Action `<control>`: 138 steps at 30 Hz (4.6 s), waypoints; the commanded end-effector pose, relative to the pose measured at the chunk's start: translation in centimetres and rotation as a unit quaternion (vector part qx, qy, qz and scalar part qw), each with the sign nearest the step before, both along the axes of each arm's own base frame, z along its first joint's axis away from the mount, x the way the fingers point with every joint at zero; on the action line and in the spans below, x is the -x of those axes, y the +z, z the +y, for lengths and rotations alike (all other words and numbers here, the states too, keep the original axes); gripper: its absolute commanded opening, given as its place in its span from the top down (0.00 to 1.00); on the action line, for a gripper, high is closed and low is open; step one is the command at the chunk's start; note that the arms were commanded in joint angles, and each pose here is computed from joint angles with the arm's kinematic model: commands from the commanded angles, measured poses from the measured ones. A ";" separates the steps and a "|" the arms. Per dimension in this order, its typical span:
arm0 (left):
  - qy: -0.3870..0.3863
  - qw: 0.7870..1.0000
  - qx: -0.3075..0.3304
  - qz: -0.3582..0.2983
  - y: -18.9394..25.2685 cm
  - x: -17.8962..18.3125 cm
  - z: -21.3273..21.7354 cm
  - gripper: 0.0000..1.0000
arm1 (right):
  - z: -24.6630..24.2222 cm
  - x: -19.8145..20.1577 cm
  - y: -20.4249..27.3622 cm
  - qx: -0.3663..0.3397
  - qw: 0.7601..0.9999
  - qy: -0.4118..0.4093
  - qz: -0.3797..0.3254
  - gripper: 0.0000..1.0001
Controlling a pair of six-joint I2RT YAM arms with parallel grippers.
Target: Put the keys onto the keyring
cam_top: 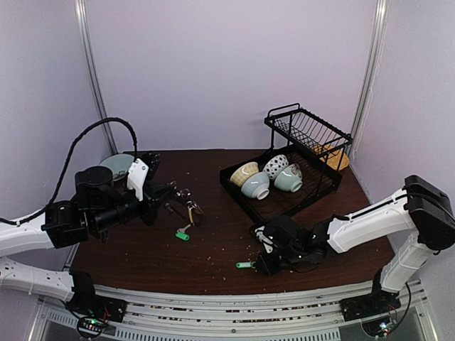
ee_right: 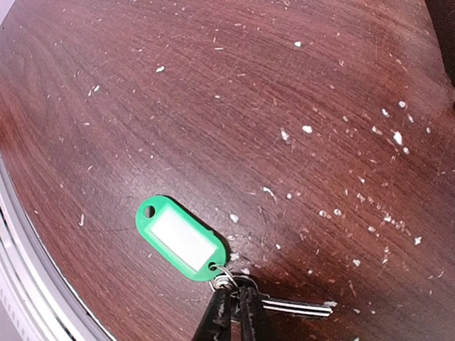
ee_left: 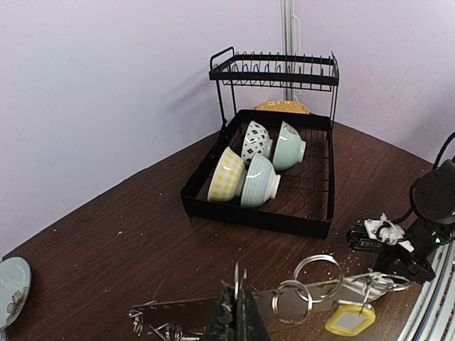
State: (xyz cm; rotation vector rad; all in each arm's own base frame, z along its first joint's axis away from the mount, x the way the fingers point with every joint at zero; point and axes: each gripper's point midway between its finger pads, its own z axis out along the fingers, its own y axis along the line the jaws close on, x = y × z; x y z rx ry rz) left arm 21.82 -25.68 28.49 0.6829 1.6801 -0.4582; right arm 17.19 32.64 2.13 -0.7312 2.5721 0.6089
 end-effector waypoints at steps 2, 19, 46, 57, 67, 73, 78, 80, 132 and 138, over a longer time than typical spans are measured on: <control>-0.004 0.999 0.031 -0.023 2.1 0.2 -0.1 1.00 | 0.1 0.1 -0.3 0.015 1.000 0.002 0.003 1.00; -0.003 1.000 0.021 -0.022 1.7 -0.1 -0.3 1.00 | 1.0 -0.9 8.0 -0.002 0.993 0.077 -0.088 1.00; -0.136 0.975 -0.068 -0.161 4.0 3.1 -8.0 1.00 | 5.8 4.7 28.4 -0.167 0.929 0.307 -0.125 1.00; -0.164 0.963 -0.048 -0.208 5.4 4.6 -9.8 1.00 | 7.4 6.5 33.6 -0.247 0.892 0.358 -0.123 1.00; -0.195 0.958 -0.041 -0.208 4.6 5.5 -10.5 1.00 | 5.6 6.1 36.1 -0.257 0.887 0.357 -0.140 1.00; -0.235 0.946 -0.034 -0.223 5.2 7.0 -10.6 1.00 | 2.5 2.9 30.0 -0.091 0.924 0.327 -0.176 1.00; -0.259 0.941 -0.028 -0.217 5.3 7.9 -10.8 1.00 | 2.0 2.2 28.8 -0.056 0.927 0.325 -0.180 1.00; -0.264 0.941 -0.027 -0.211 5.2 8.0 -10.9 1.00 | 2.5 1.6 28.5 -0.052 0.927 0.323 -0.183 1.00; -0.212 0.953 -0.051 -0.211 5.2 6.3 -11.4 1.00 | 2.0 0.4 27.2 0.006 0.909 0.335 -0.249 1.00; -0.215 0.951 -0.058 -0.212 5.1 6.4 -11.9 1.00 | 3.6 0.2 27.9 -0.015 0.902 0.343 -0.263 1.00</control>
